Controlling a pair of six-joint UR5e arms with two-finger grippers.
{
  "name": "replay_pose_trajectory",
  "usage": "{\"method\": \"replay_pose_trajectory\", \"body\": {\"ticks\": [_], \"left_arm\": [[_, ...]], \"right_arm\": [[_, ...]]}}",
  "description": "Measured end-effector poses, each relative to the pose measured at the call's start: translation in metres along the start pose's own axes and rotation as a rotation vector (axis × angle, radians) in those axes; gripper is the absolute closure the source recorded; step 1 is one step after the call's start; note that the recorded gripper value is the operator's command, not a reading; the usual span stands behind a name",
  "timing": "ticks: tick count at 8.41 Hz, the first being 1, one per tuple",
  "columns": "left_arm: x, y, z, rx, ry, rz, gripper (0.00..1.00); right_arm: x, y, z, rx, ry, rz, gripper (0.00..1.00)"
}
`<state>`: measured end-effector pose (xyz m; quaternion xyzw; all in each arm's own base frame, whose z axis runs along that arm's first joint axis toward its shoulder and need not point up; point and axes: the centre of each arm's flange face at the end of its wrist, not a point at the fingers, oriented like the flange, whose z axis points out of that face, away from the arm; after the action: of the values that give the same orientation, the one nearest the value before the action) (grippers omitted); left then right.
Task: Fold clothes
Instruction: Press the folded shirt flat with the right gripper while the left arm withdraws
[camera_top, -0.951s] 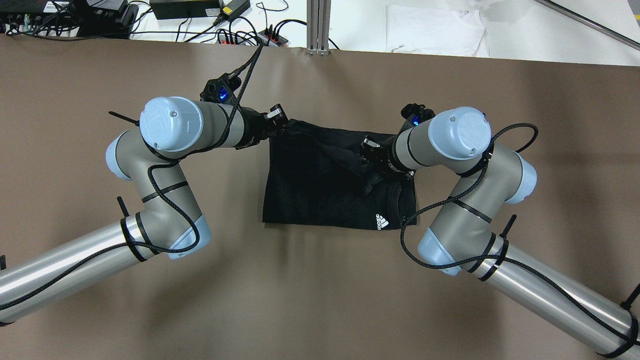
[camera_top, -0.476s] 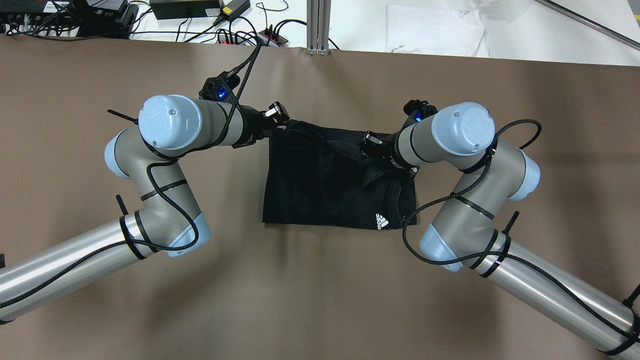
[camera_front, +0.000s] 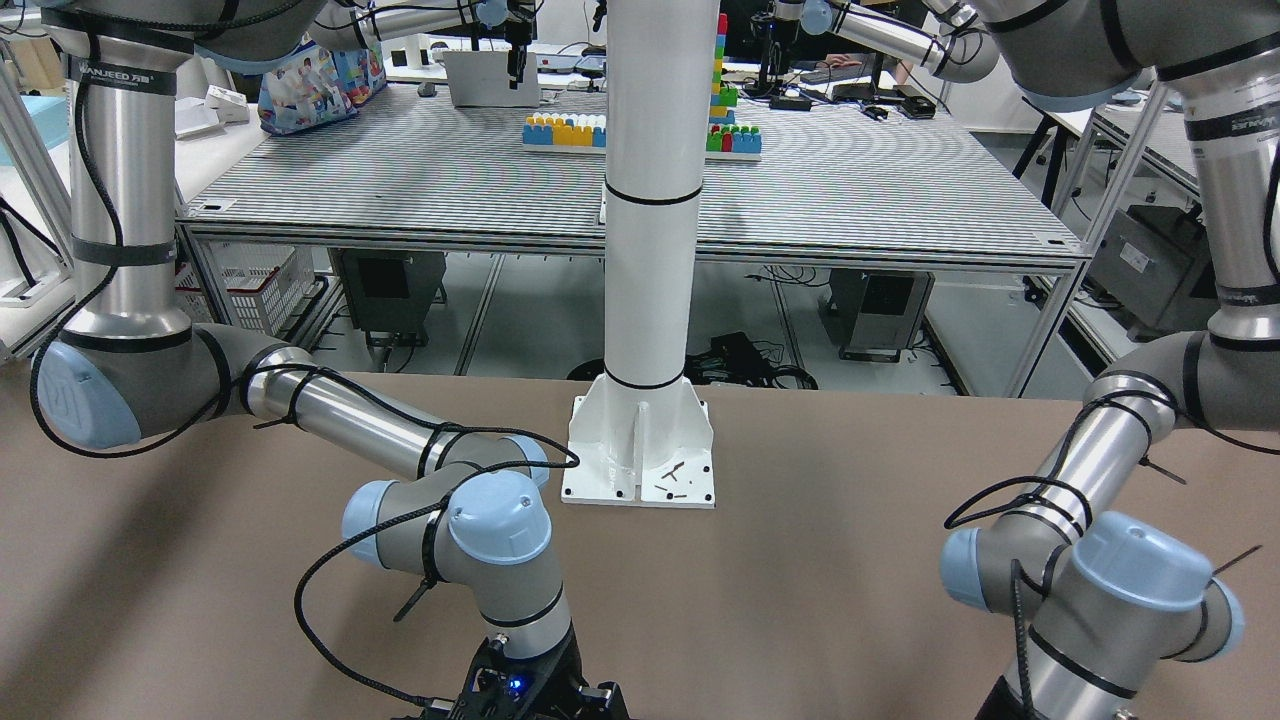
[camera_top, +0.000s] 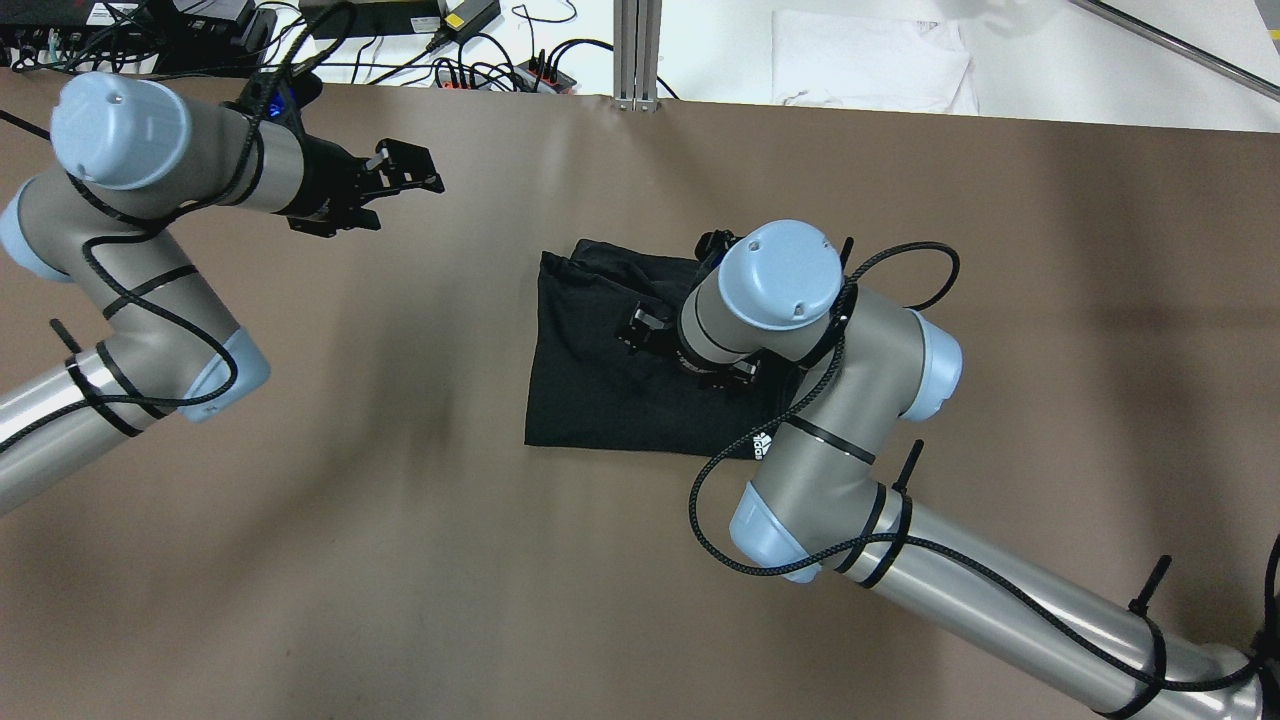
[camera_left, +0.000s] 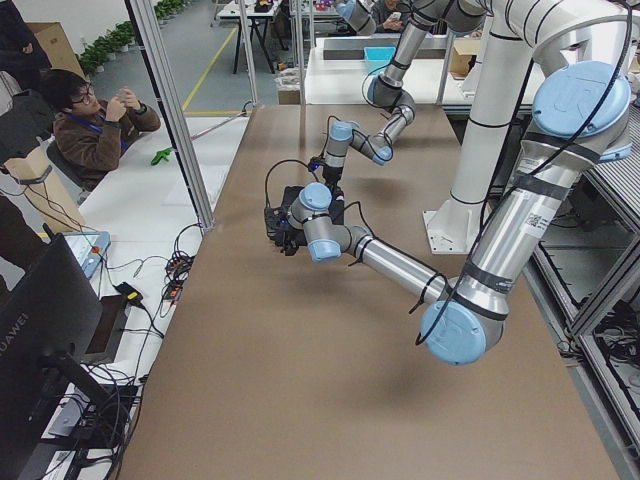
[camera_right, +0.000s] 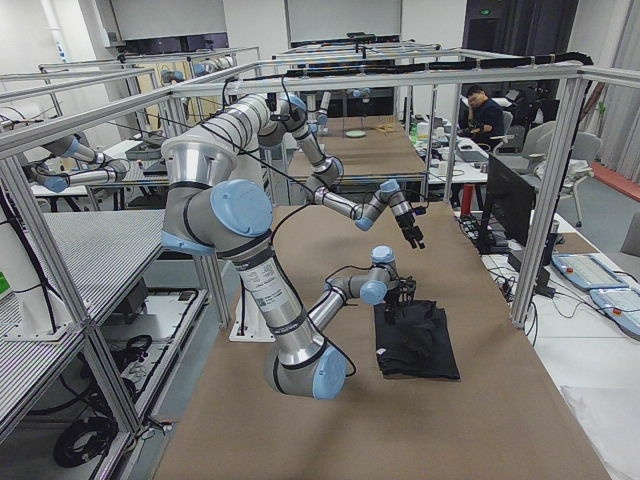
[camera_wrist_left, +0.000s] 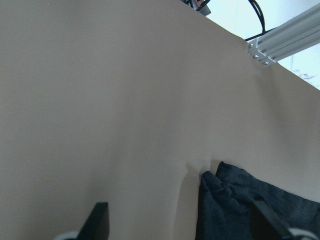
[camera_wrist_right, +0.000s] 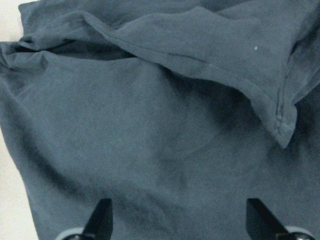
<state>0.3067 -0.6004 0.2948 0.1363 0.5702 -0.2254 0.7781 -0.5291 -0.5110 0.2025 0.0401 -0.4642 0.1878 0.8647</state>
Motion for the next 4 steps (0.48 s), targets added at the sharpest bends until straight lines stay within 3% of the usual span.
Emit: {"method": "replay_pose_trajectory", "body": {"ticks": [4], "left_arm": [[-0.023, -0.002, -0.009, 0.001, -0.017, 0.006, 0.0]], "right_arm": [[-0.01, -0.036, 0.044, 0.054, 0.108, -0.11, 0.06]]}}
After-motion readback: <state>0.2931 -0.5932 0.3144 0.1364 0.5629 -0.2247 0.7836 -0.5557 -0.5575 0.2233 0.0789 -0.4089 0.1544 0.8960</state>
